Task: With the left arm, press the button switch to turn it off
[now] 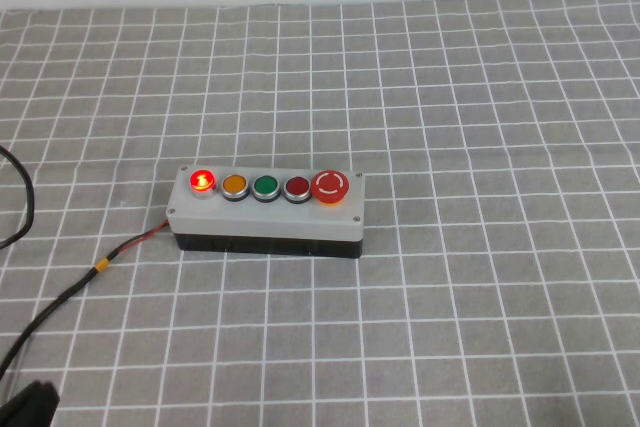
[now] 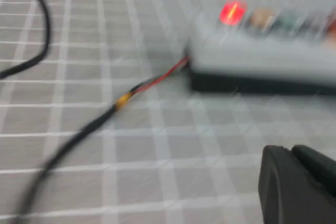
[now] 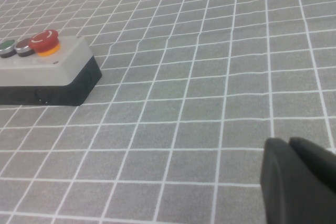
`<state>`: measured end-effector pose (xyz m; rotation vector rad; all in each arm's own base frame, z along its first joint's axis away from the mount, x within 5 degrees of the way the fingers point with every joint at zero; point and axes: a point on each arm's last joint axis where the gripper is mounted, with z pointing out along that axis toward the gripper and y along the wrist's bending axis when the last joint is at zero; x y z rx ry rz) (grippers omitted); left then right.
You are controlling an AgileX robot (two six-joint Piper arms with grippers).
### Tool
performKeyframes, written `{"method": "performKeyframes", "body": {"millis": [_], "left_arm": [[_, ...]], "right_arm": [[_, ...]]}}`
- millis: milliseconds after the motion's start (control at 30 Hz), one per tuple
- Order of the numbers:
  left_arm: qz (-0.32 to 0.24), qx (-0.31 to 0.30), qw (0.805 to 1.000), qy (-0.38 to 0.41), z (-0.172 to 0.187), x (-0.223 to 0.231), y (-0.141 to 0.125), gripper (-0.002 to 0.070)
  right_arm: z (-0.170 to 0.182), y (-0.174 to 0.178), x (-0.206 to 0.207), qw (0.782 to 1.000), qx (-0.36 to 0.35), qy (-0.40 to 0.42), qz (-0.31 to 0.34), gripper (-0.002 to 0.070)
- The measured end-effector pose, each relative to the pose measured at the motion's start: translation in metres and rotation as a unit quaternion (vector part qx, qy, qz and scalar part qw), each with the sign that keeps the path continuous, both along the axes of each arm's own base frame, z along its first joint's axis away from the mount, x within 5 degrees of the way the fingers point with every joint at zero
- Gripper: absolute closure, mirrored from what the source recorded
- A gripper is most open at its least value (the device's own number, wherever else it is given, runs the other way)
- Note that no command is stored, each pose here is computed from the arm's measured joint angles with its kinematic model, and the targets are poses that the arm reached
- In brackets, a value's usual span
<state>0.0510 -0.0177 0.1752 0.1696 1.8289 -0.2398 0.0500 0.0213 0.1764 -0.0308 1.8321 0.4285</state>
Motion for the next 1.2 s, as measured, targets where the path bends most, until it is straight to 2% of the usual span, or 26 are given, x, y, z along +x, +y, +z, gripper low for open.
{"method": "performKeyframes", "body": {"millis": [133,233,400,500,633,767,967,1200], "left_arm": [[0.017,-0.143,0.989,-0.031,0.012,0.002,-0.002,0.0678],[0.031,-0.215,0.975,-0.045,0.018,0.003,-0.001,0.0678],[0.041,-0.227,0.971,-0.066,0.022,0.004,0.002,0.0678],[0.028,-0.239,0.969,-0.048,0.026,0.002,-0.002,0.0678],[-0.018,-0.217,0.976,0.021,0.052,0.005,-0.012,0.0678],[-0.062,-0.141,0.981,0.115,0.089,0.021,-0.023,0.0678],[-0.094,-0.006,0.958,0.272,0.119,0.068,-0.029,0.0678],[-0.108,0.055,0.933,0.339,0.133,0.142,-0.037,0.0678]], "right_arm": [[0.000,0.000,0.000,1.000,0.000,0.000,0.000,0.0694],[0.000,0.000,0.000,1.000,0.000,0.000,0.000,0.0694],[0.000,0.000,0.000,1.000,0.000,0.000,0.000,0.0694],[0.000,0.000,0.000,1.000,0.000,0.000,0.000,0.0694],[0.000,0.000,0.000,1.000,0.000,0.000,0.000,0.0694],[0.000,0.000,0.000,1.000,0.000,0.000,0.000,0.0694],[0.000,0.000,0.000,1.000,0.000,0.000,0.000,0.0694],[0.000,0.000,0.000,1.000,0.000,0.000,0.000,0.0694]]}}
